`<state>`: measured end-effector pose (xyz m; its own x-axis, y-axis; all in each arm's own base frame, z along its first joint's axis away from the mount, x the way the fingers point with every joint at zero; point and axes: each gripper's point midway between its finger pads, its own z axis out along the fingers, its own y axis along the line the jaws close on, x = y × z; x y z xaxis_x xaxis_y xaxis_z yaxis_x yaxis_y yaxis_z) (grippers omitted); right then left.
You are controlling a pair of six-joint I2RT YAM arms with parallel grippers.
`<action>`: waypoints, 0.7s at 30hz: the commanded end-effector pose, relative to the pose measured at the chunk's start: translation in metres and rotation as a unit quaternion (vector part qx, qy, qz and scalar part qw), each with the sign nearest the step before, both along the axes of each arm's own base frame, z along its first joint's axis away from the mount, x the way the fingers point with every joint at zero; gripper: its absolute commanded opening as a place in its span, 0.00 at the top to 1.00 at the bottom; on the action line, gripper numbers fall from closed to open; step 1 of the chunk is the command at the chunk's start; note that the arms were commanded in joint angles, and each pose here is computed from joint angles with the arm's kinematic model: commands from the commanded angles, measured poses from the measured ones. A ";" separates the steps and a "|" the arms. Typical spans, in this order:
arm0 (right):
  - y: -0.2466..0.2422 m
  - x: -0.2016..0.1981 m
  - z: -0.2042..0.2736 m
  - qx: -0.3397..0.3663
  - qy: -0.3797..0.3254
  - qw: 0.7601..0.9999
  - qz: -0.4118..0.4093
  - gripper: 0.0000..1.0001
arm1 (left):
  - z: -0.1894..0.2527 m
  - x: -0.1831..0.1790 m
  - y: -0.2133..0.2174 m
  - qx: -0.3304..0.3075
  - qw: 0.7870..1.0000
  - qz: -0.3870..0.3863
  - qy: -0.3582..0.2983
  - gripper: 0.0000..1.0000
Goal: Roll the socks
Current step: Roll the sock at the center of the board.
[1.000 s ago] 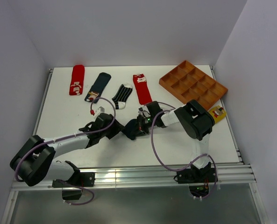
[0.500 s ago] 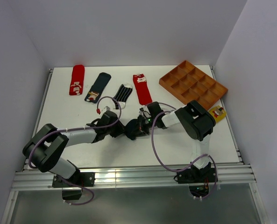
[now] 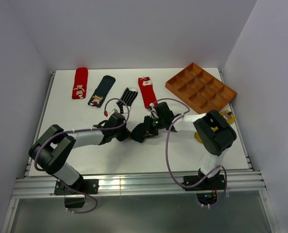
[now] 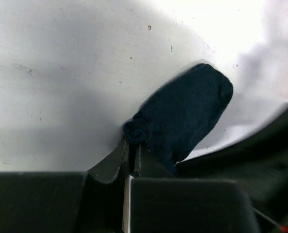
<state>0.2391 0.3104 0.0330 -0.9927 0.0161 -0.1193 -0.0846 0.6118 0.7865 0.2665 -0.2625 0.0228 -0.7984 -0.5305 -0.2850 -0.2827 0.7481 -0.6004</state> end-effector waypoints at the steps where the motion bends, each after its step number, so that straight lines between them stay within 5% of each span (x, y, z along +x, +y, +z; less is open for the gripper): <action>1: -0.009 0.025 0.037 -0.043 -0.130 0.991 -0.009 0.68 | -0.008 -0.002 0.006 0.044 0.999 -0.013 0.015 1.00; 8: -0.016 0.025 0.058 -0.146 -0.300 0.943 0.010 0.65 | -0.001 0.006 0.002 0.070 0.997 -0.023 0.006 1.00; 21: 0.017 0.001 0.035 -0.207 -0.405 0.888 0.066 0.62 | -0.001 0.007 -0.004 0.079 0.996 -0.036 0.012 1.00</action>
